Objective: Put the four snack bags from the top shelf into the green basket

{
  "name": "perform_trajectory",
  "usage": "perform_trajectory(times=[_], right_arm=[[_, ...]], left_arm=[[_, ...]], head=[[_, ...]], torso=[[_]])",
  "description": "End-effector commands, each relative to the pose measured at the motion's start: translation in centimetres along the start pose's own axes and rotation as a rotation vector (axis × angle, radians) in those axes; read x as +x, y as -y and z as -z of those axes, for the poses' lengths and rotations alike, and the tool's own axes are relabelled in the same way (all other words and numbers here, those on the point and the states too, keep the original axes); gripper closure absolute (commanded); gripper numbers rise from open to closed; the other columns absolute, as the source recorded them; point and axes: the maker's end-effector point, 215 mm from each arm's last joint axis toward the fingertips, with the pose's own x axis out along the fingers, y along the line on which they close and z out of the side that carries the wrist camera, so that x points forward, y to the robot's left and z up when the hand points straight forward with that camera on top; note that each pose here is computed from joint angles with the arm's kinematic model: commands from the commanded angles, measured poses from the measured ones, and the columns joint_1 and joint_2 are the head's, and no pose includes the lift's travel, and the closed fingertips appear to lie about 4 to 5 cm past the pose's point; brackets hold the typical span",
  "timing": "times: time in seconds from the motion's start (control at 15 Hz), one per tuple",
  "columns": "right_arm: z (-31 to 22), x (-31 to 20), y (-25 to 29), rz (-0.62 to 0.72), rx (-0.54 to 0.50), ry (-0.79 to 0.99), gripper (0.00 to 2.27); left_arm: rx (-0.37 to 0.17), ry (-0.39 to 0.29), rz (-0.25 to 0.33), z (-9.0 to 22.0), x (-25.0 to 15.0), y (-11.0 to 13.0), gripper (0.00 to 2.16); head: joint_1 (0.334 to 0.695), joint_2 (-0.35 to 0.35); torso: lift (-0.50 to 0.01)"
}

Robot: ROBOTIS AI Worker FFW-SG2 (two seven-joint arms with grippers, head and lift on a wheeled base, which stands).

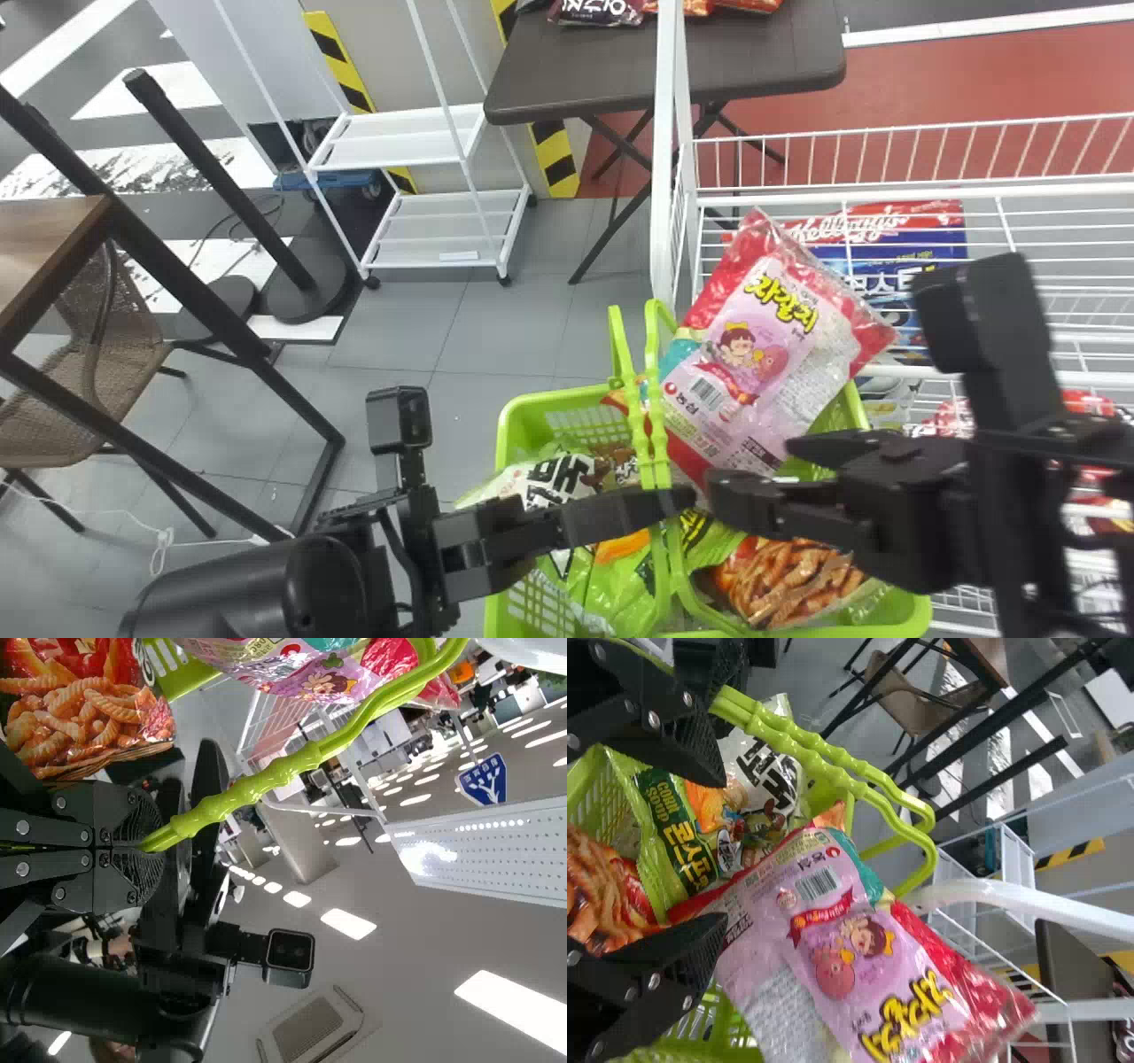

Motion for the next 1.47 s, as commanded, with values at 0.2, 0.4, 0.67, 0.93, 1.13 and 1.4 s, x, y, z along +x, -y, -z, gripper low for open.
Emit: perform_trajectory(times=[0.2, 0.4, 0.67, 0.93, 1.13, 1.4], right_arm=[[-0.7, -6.6, 10.4, 0.192, 0.136, 0.100, 0.08], [2.4, -10.0, 16.2, 0.329, 0.229, 0.124, 0.09], [-7.7, -16.6, 24.2, 0.580, -0.068, 0.655, 0.09], [-7.2, -16.5, 28.4, 0.711, -0.210, 0.712, 0.08], [-5.0, -14.2, 29.8, 0.718, -0.219, 0.654, 0.08], [-4.4, -12.0, 28.9, 0.684, -0.216, 0.632, 0.09]], left_arm=[[-0.011, 0.044, 0.028, -0.2, -1.2, 0.2, 2.15], [0.008, 0.091, 0.070, -0.6, -1.2, -0.3, 2.15], [0.017, 0.100, 0.085, -0.5, -0.9, -1.0, 2.15], [0.008, 0.089, 0.077, 0.0, -1.1, -1.1, 2.15], [0.010, 0.088, 0.076, 0.2, -1.2, -0.9, 2.15], [0.011, 0.082, 0.080, 0.3, -0.9, -0.9, 2.15]], head=[[0.695, 0.184], [0.695, 0.036], [0.695, -0.128], [0.695, -0.221], [0.695, -0.246], [0.695, -0.231]], torso=[[-0.004], [-0.004], [-0.004], [-0.004], [-0.004], [-0.004]])
